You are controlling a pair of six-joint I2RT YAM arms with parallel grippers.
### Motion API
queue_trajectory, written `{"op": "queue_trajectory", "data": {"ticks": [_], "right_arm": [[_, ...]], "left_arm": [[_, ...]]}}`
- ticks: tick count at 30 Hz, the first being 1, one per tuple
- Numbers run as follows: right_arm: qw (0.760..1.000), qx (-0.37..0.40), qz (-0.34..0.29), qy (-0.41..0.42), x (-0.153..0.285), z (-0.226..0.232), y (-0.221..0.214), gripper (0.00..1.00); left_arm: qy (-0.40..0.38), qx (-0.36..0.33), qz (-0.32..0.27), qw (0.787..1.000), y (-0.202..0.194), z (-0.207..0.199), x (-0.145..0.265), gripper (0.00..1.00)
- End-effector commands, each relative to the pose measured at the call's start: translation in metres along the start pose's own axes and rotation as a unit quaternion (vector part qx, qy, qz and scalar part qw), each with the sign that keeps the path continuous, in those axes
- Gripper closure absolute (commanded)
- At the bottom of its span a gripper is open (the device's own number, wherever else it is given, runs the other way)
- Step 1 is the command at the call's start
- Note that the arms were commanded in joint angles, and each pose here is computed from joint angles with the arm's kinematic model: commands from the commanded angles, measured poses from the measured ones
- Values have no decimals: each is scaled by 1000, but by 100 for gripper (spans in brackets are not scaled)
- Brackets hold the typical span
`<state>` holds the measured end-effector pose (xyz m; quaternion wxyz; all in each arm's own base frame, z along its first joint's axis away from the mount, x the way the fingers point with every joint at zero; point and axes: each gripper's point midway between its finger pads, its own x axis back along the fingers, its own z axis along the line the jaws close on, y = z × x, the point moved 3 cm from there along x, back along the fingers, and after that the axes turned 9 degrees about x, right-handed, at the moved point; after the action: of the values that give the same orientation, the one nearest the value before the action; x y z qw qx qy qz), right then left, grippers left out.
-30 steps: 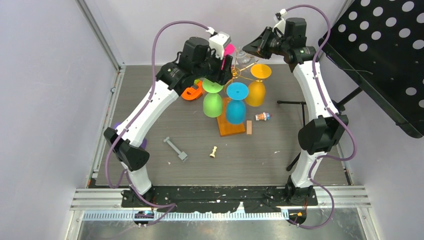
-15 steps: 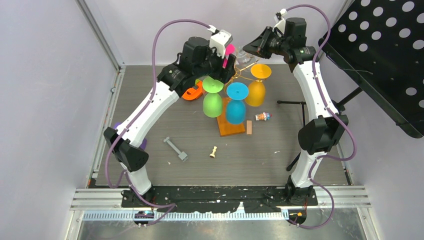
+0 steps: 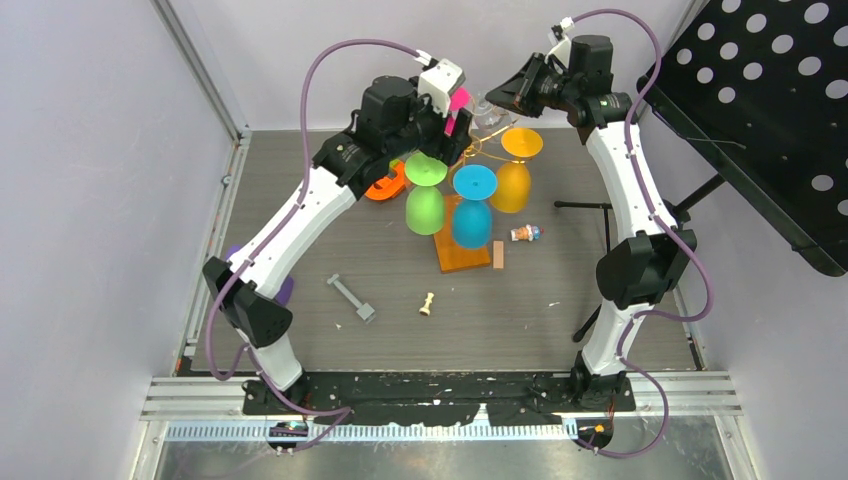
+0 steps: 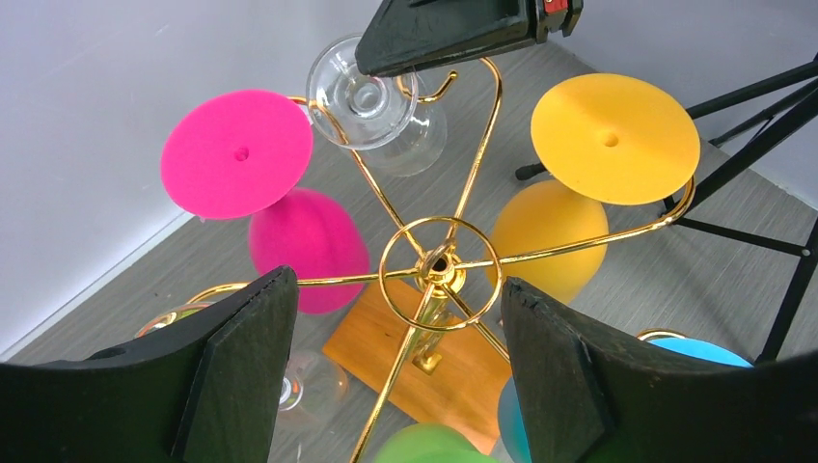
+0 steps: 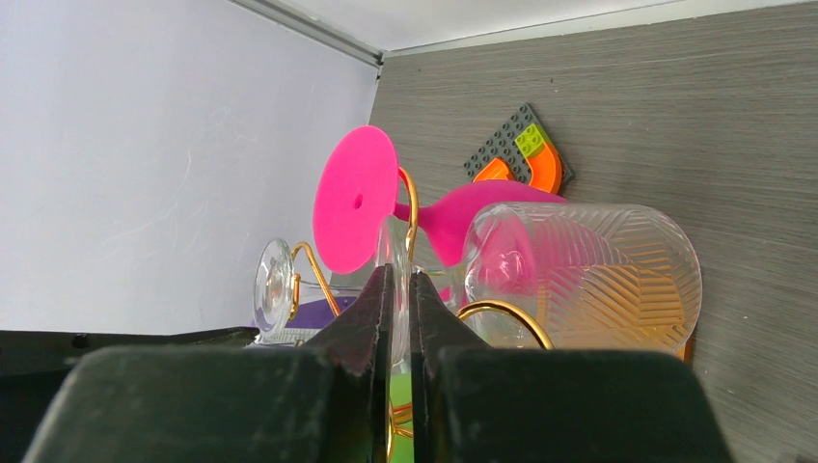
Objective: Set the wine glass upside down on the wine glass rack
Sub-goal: Turn the wine glass upside down at the wine rack.
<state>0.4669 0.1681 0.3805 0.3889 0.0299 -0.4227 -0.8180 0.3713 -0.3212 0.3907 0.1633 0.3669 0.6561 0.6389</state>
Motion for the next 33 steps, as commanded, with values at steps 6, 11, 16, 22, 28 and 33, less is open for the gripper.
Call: {"op": "queue_trajectory", "data": {"ticks": [6, 11, 16, 22, 28, 33], "right_arm": [[997, 32, -55, 45, 26, 38, 28, 94], [997, 30, -51, 46, 25, 37, 26, 94], [997, 28, -50, 48, 26, 38, 25, 94], [997, 28, -48, 49, 26, 38, 24, 94], [997, 29, -47, 49, 27, 39, 23, 95], [997, 30, -46, 48, 28, 39, 23, 94]], "left_arm": [[6, -20, -38, 999, 20, 1, 0, 25], [8, -22, -40, 999, 18, 2, -6, 28], [-5, -33, -40, 999, 15, 0, -12, 29], [-14, -53, -41, 998, 7, 1, -21, 28], [-13, -59, -36, 998, 1, 3, -32, 34], [-22, -56, -37, 997, -2, 1, -37, 53]]}}
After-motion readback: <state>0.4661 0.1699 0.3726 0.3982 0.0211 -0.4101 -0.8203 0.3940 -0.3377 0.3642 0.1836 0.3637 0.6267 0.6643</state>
